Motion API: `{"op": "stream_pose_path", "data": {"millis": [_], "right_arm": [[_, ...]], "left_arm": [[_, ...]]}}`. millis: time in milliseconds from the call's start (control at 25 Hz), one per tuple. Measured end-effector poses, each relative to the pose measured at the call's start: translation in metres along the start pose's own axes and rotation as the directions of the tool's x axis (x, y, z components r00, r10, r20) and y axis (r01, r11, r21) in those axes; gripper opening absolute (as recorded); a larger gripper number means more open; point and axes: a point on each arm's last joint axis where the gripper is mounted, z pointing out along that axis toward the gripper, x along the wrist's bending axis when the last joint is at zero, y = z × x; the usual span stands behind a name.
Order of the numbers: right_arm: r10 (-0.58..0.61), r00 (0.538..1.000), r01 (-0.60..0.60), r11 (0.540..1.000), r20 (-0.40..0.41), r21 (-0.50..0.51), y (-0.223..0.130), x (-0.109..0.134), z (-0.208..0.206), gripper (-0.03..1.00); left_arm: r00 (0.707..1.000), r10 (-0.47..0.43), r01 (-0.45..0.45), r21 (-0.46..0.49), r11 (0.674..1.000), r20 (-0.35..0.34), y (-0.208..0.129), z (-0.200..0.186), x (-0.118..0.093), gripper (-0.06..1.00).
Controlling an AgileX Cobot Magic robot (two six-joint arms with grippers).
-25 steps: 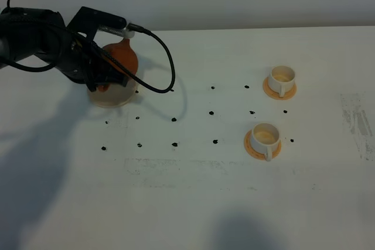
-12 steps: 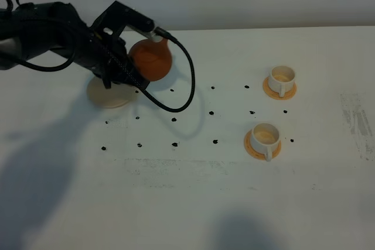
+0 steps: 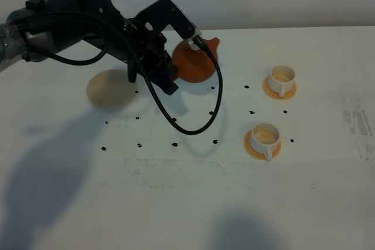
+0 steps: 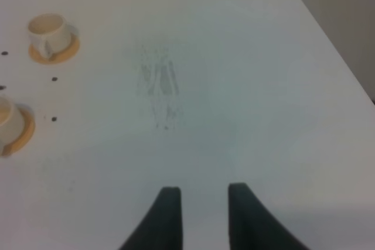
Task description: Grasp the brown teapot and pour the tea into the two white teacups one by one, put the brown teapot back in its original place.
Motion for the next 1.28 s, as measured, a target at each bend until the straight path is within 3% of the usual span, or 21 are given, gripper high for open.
{"op": "stream_pose_path", "data": {"millis": [360,560,720,1000,1280], "right_arm": [[0.0,1.0,0.0,1.0,-0.001,0.0,0.0,0.0,0.0,0.22],[0.0,1.0,0.0,1.0,-0.001,0.0,0.0,0.0,0.0,0.22],[0.001,1.0,-0.001,1.0,-0.002,0.0,0.0,0.0,0.0,0.22],[0.001,1.0,-0.001,1.0,-0.002,0.0,0.0,0.0,0.0,0.22],[0.001,1.0,-0.001,1.0,-0.002,0.0,0.0,0.0,0.0,0.22]], "left_arm": [[0.99,0.123,-0.121,-0.023,0.992,0.074,0.019,0.022,-0.011,0.09],[0.968,0.22,-0.218,-0.032,0.975,0.118,0.026,0.029,-0.02,0.09],[0.938,0.313,-0.312,-0.031,0.95,0.153,0.024,0.033,-0.025,0.09],[0.861,0.482,-0.479,-0.056,0.876,0.166,0.025,0.034,-0.029,0.09],[0.812,0.565,-0.563,-0.062,0.824,0.146,0.029,0.036,-0.035,0.09]]}}
